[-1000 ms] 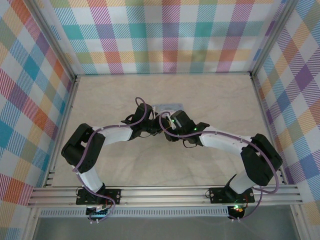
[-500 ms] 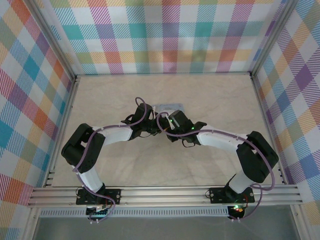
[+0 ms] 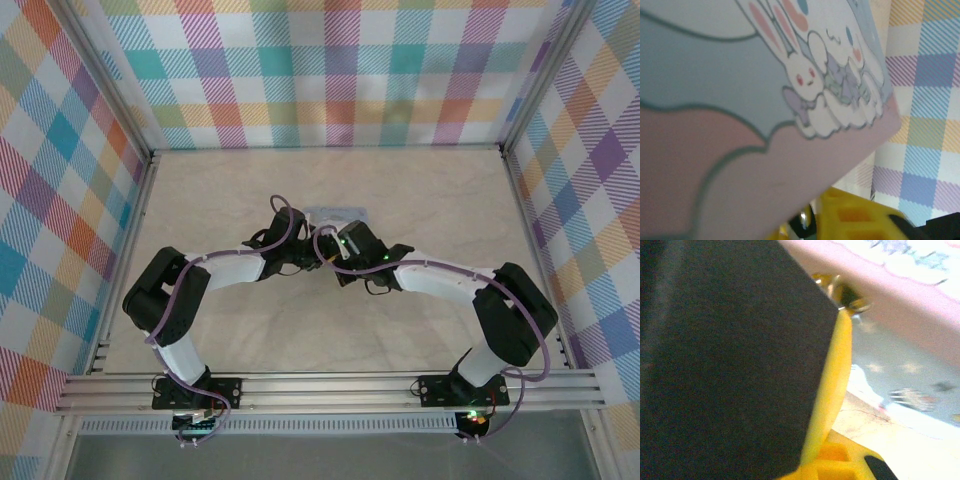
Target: Unlock a padlock with a key
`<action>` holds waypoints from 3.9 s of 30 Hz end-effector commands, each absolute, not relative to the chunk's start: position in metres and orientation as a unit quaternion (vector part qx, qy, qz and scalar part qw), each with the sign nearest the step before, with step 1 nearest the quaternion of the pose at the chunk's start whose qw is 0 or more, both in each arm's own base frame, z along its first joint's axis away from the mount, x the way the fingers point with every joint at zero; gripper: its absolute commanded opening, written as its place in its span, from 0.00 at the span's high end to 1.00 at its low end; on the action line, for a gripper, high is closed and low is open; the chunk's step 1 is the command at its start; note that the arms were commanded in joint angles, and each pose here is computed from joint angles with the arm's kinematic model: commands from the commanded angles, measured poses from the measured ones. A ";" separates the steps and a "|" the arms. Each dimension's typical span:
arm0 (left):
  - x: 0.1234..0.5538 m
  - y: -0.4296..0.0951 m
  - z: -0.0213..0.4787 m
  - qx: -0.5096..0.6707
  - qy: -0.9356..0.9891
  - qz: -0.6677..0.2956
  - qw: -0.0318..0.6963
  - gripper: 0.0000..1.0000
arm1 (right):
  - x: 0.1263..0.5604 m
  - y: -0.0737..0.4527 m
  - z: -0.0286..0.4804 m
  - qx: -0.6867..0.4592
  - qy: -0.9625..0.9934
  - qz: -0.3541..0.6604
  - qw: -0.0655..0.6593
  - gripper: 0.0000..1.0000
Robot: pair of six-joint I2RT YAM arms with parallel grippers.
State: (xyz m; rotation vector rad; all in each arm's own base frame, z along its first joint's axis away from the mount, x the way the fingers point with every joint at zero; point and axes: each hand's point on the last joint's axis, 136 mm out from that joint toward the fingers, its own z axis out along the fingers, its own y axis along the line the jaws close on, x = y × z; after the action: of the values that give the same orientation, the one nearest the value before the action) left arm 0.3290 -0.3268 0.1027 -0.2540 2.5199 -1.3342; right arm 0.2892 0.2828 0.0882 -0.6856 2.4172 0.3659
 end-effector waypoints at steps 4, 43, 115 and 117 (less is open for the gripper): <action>0.326 -0.321 0.105 -0.086 0.875 -0.449 0.157 0.62 | 0.274 0.293 0.077 -0.275 0.908 0.179 0.262 1.00; 0.306 -0.297 0.089 -0.103 0.891 -0.415 0.152 0.54 | 0.262 0.291 0.061 -0.295 0.905 0.207 0.224 0.99; 0.298 -0.331 0.052 -0.122 0.870 -0.470 0.083 1.00 | 0.296 0.300 0.078 -0.202 0.902 0.258 0.280 1.00; 0.298 -0.331 0.052 -0.122 0.870 -0.471 0.083 1.00 | 0.297 0.302 0.077 -0.203 0.903 0.257 0.277 1.00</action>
State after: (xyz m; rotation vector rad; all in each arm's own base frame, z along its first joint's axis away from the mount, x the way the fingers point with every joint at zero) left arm 0.3172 -0.3260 0.0630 -0.3629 2.5241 -1.3392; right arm 0.2689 0.2820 0.0468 -0.5790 2.5470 0.6273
